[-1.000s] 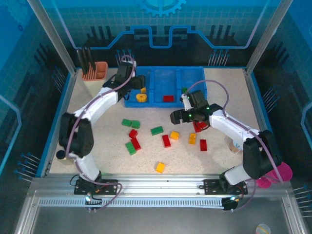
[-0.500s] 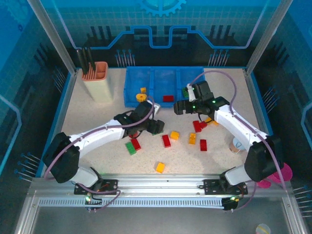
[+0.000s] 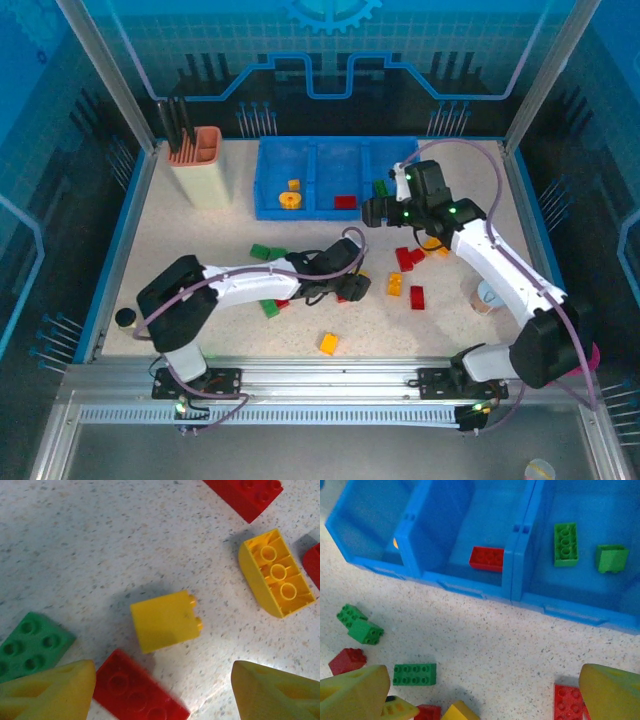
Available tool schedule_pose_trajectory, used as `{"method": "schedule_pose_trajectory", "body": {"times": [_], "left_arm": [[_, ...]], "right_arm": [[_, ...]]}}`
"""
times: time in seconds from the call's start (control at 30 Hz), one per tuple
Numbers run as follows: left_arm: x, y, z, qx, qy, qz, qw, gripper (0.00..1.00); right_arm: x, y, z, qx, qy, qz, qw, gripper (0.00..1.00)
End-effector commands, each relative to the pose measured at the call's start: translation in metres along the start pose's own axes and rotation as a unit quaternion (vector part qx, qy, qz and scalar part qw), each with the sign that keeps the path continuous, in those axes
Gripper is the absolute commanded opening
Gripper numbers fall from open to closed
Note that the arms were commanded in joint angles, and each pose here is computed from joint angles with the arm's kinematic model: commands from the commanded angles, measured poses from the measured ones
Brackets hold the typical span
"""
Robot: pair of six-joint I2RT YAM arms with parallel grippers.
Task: Sort the legos into containers by color
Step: Pick up the lego from the center of the table.
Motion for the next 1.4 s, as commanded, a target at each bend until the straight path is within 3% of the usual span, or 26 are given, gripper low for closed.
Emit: {"method": "schedule_pose_trajectory", "body": {"times": [0.0, 0.37, 1.03, 1.23, 1.37], "left_arm": [[-0.005, -0.004, -0.021, -0.007, -0.023, -0.008, 1.000, 0.73], [-0.041, -0.012, -0.013, -0.010, 0.045, -0.019, 0.999, 0.74], [-0.067, -0.009, 0.009, 0.000, 0.100, -0.044, 0.994, 0.73], [-0.071, -0.009, 0.008, 0.001, 0.097, -0.049, 0.994, 0.67], [-0.074, -0.010, 0.005, 0.002, 0.091, -0.050, 0.995, 0.57]], "right_arm": [[0.011, -0.005, -0.004, -0.011, -0.013, 0.004, 1.000, 0.98], [0.006, -0.007, 0.009, -0.023, -0.002, -0.019, 1.000, 0.98], [0.005, -0.019, 0.028, -0.025, 0.005, -0.010, 1.000, 0.98], [0.002, -0.020, 0.029, -0.026, 0.009, -0.010, 1.000, 0.98], [0.001, -0.021, 0.031, -0.027, 0.012, -0.011, 1.000, 0.98]]}}
Point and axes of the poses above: each hand's point on the last joint's axis, 136 mm out from that joint toward the fingers, its own x axis back along the fingers, its own y axis along the line the jaws close on, z = x × y, the point moved 7 cm from there along x, back along the fingers, and after that the axes turned 15 degrees about -x, right-handed, at the moved point
